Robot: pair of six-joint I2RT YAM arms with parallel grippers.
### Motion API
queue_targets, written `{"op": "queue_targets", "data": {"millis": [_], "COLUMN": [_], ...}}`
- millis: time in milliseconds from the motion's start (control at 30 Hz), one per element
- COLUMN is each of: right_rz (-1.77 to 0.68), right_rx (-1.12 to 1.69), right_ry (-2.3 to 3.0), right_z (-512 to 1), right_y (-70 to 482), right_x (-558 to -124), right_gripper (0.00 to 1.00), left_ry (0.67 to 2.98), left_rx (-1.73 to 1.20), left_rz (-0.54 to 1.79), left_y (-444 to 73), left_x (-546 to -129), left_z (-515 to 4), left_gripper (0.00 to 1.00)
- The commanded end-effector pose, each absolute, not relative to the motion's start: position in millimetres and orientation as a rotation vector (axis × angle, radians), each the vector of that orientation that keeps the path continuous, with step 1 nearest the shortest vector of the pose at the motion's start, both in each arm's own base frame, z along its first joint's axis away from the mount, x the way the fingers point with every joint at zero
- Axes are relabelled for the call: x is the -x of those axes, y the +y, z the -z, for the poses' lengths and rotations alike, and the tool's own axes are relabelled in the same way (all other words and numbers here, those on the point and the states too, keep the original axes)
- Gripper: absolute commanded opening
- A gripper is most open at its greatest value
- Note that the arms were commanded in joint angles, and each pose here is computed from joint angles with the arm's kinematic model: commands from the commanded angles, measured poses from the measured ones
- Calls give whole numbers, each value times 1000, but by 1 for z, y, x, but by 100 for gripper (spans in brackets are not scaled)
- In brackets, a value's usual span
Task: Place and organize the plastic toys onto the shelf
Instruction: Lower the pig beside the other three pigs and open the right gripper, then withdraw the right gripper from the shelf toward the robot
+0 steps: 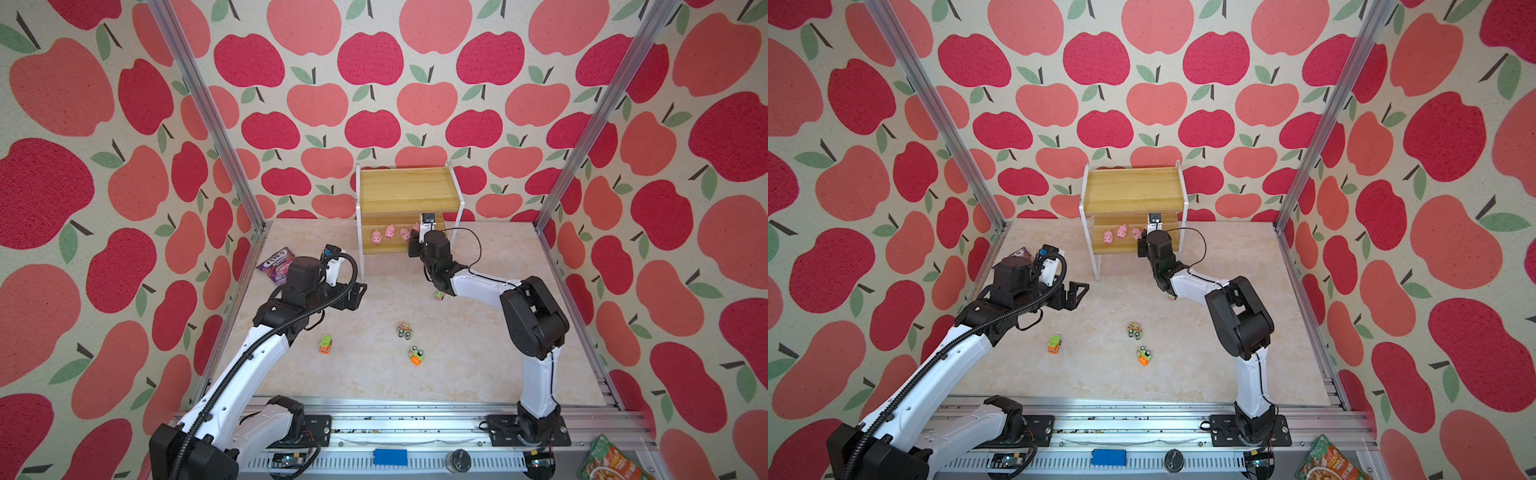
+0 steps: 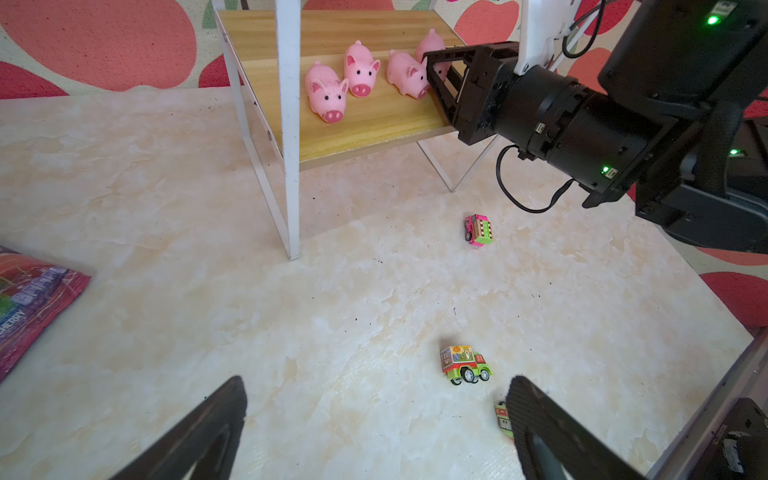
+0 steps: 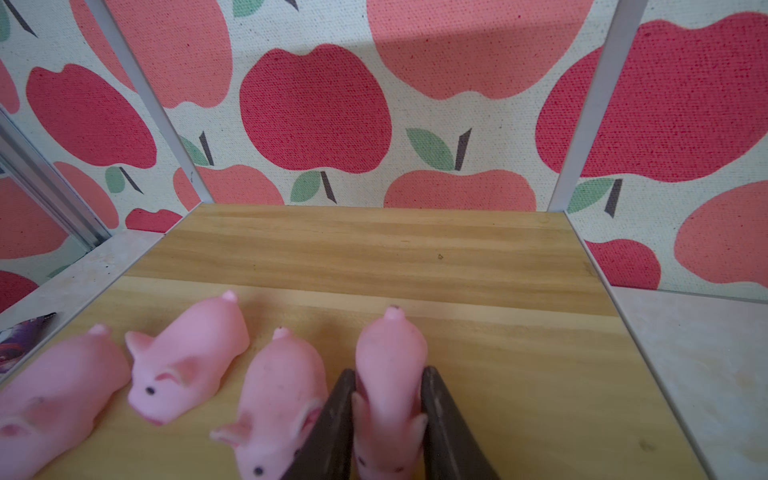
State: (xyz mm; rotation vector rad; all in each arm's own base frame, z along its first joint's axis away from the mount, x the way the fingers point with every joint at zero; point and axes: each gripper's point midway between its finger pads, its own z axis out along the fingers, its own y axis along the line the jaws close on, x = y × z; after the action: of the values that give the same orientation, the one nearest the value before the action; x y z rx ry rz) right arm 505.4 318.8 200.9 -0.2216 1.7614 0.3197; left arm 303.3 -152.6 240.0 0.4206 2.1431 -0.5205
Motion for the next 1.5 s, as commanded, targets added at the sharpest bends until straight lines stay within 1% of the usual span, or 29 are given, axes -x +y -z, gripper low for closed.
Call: {"op": "queue_targets", "data": {"millis": [0, 333, 500, 667, 867, 900, 1167, 1300, 1467], "right_rz": [-387, -460, -406, -297, -269, -265, -272, -257, -263], "right_rx": [295, 377, 346, 254, 225, 221, 231, 226, 242], "right_ry": [1808, 1798, 1818, 1837, 1854, 1852, 1831, 1816, 1802], "right_z": [-187, -187, -185, -184, -181, -182, -194, -204, -213], "right_y": [332, 340, 330, 309, 302, 302, 308, 309, 314], "right_x": [-501, -491, -493, -498, -500, -499, -494, -487, -466], "right_gripper": [30, 34, 34, 35, 38, 39, 62, 66, 69], "left_ry": [2121, 2120, 2121, 2121, 2125, 2124, 2129, 2126, 2128], "left_rx": [-435, -435, -434, -434, -433, -434, -433, -431, -424], "left_rz": [525, 531, 535, 535, 535, 536, 535, 532, 528], "left_y": [-154, -154, -155, -155, -155, -155, -155, -154, -153], "left_x": [-307, -307, -307, -307, -307, -307, -308, -308, -309], "left_z": [-245, -245, -245, -245, -243, -244, -242, -243, -243], "left_gripper": [100, 100, 100, 100, 100, 100, 100, 100, 100]}}
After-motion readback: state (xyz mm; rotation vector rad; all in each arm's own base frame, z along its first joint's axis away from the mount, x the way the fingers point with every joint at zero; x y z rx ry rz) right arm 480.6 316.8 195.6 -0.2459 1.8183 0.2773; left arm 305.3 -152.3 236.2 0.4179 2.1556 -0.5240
